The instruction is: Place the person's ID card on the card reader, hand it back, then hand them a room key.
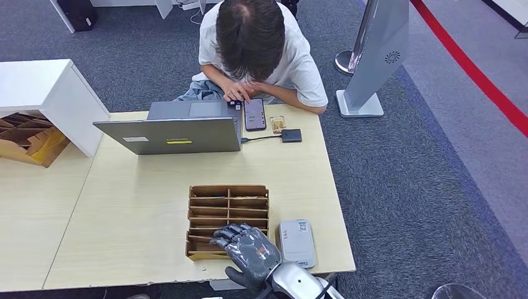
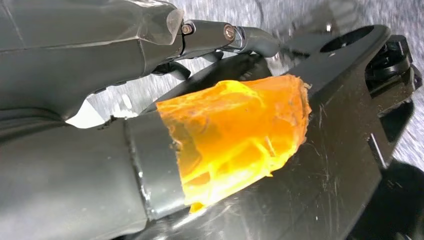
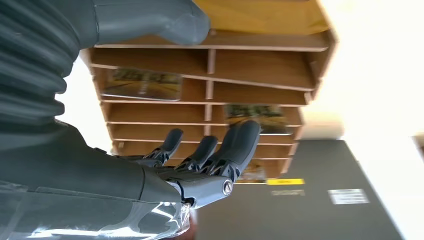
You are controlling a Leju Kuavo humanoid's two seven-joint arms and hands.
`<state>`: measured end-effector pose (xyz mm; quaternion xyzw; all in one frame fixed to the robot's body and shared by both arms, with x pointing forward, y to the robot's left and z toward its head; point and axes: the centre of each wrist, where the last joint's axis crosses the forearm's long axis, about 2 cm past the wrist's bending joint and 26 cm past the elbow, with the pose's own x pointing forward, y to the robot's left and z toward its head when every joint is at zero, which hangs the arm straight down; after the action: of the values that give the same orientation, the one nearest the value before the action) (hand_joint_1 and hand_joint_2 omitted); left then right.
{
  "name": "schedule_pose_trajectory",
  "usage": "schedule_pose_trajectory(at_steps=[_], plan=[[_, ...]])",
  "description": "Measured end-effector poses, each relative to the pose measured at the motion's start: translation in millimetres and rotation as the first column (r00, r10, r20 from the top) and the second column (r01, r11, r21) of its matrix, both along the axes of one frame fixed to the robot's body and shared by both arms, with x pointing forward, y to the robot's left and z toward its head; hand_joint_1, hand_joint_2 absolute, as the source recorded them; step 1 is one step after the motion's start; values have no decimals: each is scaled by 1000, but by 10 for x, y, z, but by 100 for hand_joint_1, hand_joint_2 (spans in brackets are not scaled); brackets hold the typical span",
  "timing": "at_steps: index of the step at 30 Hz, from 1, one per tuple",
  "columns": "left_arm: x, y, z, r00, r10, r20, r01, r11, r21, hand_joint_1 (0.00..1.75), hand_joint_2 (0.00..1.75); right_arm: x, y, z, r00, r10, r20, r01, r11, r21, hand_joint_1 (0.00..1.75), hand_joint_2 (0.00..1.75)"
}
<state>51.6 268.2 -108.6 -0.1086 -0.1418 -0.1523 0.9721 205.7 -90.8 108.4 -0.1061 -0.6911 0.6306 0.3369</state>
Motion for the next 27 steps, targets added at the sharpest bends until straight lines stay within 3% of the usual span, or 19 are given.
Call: schedule_pose_trajectory(at_steps=[5,12,27], plan=[[-228,258,-22,993,86,-76,-92,992,-91,0,0,41,62,-1,999,49,1,-49,999,-7,56,175],[-559,367,-37,984,119,-135,-132,986,-99,0,0,81,86,12,998,63,7,-63,998,-13,56,175],[-750,408,-36,977,140,-160,-157,982,-103,0,0,115,89,43,998,58,10,-58,998,-6,56,175]])
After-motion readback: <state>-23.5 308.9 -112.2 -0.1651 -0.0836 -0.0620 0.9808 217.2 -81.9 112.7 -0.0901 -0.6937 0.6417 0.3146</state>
